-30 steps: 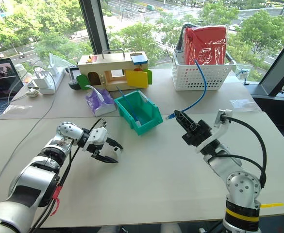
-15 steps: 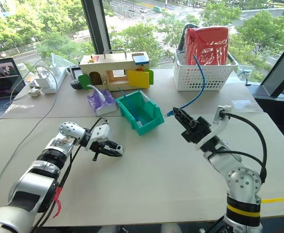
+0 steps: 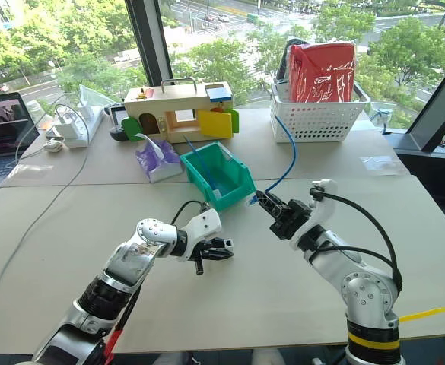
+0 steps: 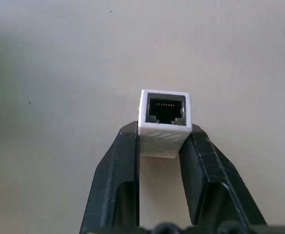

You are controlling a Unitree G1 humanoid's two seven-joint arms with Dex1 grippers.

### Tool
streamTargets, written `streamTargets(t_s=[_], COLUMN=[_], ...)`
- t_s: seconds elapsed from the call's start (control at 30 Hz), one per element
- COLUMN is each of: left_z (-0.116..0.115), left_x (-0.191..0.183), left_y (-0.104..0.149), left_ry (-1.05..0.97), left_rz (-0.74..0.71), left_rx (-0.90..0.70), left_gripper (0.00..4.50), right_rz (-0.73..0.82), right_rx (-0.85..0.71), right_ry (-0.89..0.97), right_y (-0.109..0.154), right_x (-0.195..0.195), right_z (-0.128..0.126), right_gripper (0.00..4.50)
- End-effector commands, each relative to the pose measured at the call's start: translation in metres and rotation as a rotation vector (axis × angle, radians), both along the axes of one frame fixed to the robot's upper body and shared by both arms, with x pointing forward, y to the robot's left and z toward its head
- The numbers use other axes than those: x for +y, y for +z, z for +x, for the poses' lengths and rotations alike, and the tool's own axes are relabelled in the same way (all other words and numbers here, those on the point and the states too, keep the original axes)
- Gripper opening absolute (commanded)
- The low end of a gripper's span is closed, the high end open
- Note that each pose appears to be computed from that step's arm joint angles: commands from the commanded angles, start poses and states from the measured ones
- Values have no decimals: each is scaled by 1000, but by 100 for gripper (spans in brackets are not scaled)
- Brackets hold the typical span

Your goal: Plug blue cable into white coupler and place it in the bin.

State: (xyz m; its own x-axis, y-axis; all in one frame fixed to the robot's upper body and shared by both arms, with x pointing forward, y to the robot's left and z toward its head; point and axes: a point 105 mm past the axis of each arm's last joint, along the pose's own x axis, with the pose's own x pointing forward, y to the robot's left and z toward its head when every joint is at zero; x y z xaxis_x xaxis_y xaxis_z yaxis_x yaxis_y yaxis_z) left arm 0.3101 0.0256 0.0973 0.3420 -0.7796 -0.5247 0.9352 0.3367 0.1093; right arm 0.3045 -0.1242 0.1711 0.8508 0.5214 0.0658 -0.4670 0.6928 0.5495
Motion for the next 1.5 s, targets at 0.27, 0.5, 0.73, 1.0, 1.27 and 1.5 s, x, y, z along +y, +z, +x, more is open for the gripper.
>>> streamTargets(t_s=[0.27,0.5,0.73,1.0,1.27,1.5], left_z=[-4,-8,-7,-7,-5,-3], left_x=[-11,-15,-20,-19,-18,-17], left_y=[3,1,3,2,3,5], left_ry=[68,21,2,3,30,51], left_rz=[-21,-10,-9,-2,-8,-13], left_rx=[37,46,14,14,6,-4], left_gripper=[68,68,68,68,68,68], right_rz=[-83,-108,-112,-141,-146,-154], right_rx=[79,82,80,98,113,123], right_ry=[-33,-4,27,31,3,-9], right_y=[-21,-27,-30,-35,-40,-42], right_x=[15,24,32,32,25,23], right_z=[-29,-24,-24,-25,-26,-25], right_gripper=[0,0,0,0,0,0])
